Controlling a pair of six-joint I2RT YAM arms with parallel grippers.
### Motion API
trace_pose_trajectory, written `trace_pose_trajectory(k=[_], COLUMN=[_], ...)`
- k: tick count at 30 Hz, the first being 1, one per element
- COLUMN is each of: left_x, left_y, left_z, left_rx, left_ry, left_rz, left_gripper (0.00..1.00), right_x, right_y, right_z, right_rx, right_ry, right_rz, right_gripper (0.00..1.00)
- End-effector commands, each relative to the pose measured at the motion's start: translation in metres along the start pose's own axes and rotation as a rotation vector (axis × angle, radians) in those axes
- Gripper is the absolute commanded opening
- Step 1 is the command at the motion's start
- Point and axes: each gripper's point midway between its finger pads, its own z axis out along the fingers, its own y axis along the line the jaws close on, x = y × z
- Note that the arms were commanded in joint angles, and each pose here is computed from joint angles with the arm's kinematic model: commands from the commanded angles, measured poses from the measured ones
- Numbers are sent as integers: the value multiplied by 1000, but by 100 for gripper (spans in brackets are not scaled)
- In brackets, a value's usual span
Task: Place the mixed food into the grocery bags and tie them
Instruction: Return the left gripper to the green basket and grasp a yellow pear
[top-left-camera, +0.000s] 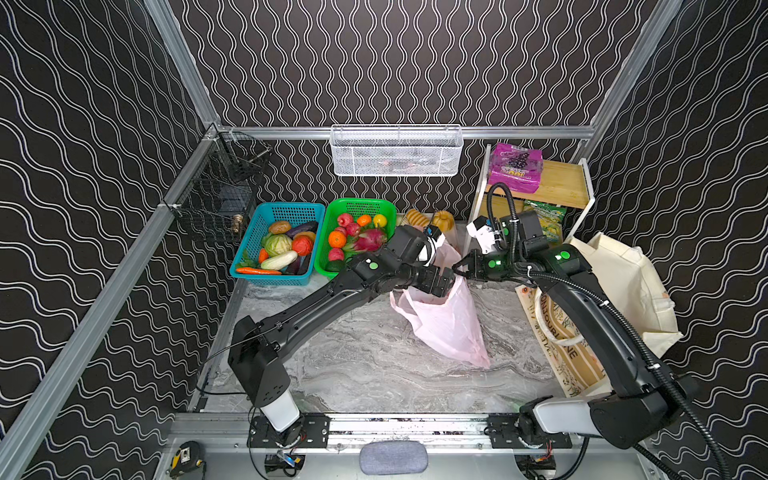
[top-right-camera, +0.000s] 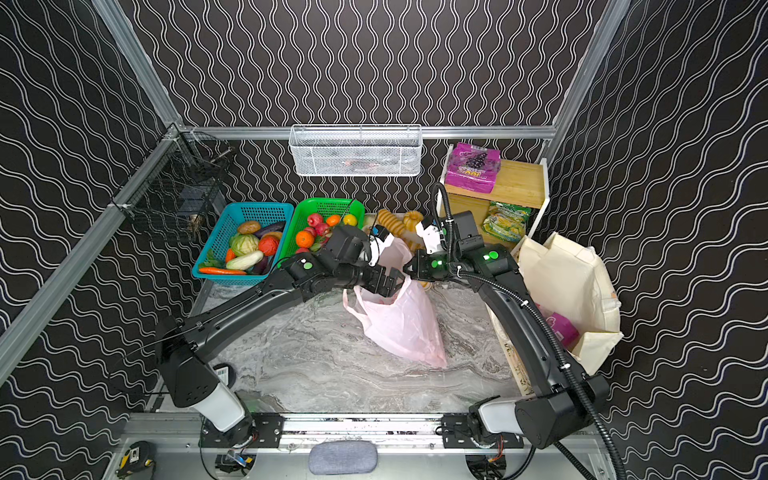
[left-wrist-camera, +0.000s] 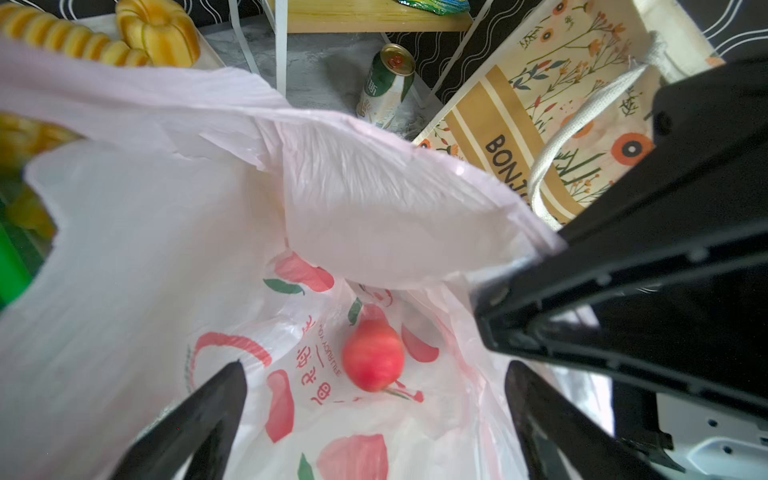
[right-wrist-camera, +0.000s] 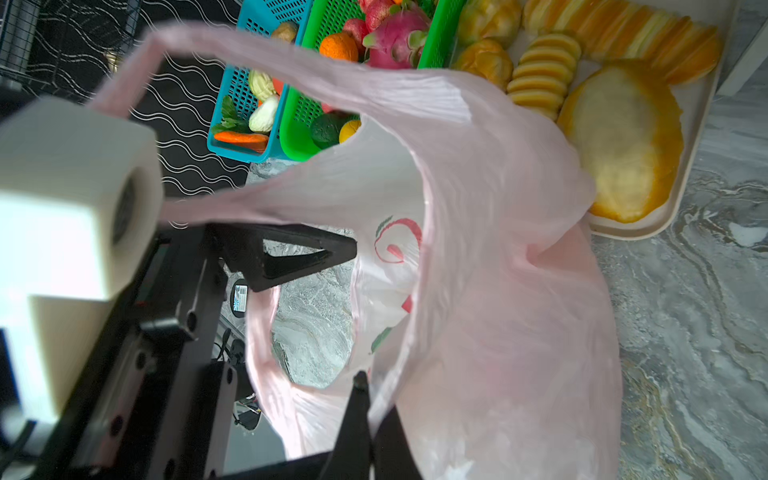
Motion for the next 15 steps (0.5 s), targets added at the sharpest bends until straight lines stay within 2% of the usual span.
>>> trace_pose_trajectory(k=[1,5,8,12,15], left_x=[-12,-38,-51,-56,-54], left_y=[-8,-29,-28,12,69], left_z=[-11,-57,-95,-133,-157], left_rx=[45,118,93,-56,-202], left_ry=[-52,-204,-304,-356,-390], left_rz=[-20,36,71,26,-66], left_gripper=[99,99,99,98,94], right_x=[-5,-11,-14,-17,-17], right_y=[2,-4,-4,-5,-5], right_z=[-1,-3,-2,-1,0], right_rx=[-13,-5,-14,-16,-15], right_ry=[-24,-47,-50,-48,-47], right_rz=[-10,14,18,20,19], right_gripper=[0,0,0,0,0])
